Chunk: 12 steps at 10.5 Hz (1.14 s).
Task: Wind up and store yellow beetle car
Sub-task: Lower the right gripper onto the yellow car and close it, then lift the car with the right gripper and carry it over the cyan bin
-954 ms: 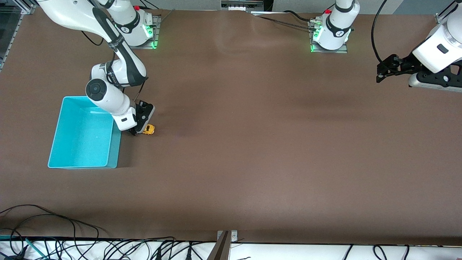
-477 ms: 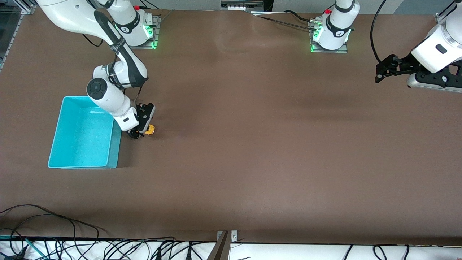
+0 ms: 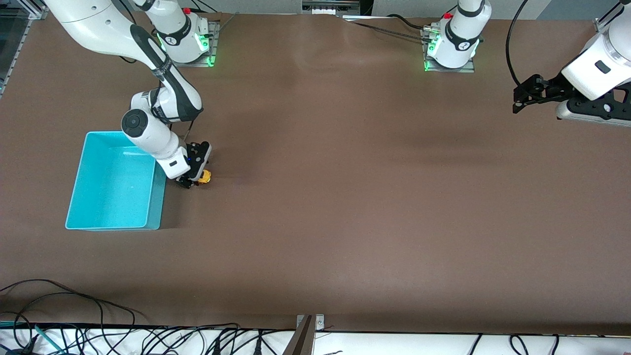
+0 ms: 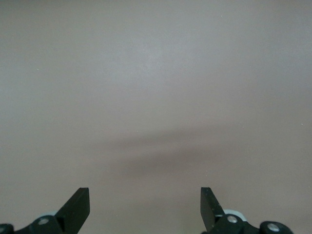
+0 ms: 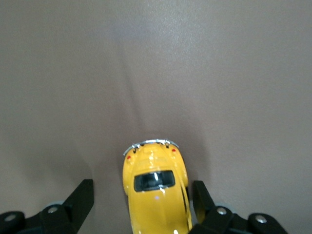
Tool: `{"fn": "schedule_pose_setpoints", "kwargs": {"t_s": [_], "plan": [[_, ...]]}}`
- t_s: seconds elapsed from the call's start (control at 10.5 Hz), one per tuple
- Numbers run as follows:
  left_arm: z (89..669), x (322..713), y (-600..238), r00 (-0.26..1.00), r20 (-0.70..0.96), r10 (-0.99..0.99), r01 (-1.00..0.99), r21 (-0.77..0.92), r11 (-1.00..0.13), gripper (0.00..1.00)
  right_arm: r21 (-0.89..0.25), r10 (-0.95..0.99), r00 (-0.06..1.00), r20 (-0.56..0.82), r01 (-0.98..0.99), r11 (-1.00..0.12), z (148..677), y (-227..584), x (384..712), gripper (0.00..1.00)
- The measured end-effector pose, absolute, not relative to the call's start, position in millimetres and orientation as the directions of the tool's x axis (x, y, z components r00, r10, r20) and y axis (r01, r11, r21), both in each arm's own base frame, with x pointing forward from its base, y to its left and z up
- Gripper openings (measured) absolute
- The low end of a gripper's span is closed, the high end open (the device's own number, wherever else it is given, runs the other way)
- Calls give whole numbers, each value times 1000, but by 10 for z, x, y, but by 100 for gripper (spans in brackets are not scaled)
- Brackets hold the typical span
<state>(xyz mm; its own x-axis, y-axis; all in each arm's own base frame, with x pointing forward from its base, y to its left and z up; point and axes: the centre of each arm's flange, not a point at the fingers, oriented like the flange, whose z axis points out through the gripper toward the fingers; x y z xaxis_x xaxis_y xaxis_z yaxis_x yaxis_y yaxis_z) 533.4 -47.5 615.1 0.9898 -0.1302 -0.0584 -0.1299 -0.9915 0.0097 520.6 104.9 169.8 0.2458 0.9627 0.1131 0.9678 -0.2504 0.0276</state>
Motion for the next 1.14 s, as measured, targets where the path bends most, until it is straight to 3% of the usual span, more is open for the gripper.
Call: {"fn": "schedule_pose_setpoints", "kwargs": {"t_s": [0.1, 0.19, 0.29, 1.14], "plan": [[6150, 5334, -475, 990, -58, -130, -130, 10, -991, 100, 35, 966, 233, 114, 971, -238, 1716, 1006, 5222, 78], [6150, 5335, -475, 990, -58, -130, -130, 10, -991, 100, 44, 970, 216, 114, 974, -222, 1748, 971, 5240, 58], [6150, 5335, -475, 990, -58, -130, -130, 10, -991, 100, 52, 972, 203, 114, 976, -210, 1785, 953, 5256, 51], [6155, 5337, -474, 990, -57, -130, -130, 10, -992, 100, 29, 989, 138, 48, 990, -139, 2735, 873, 5317, 51]]}}
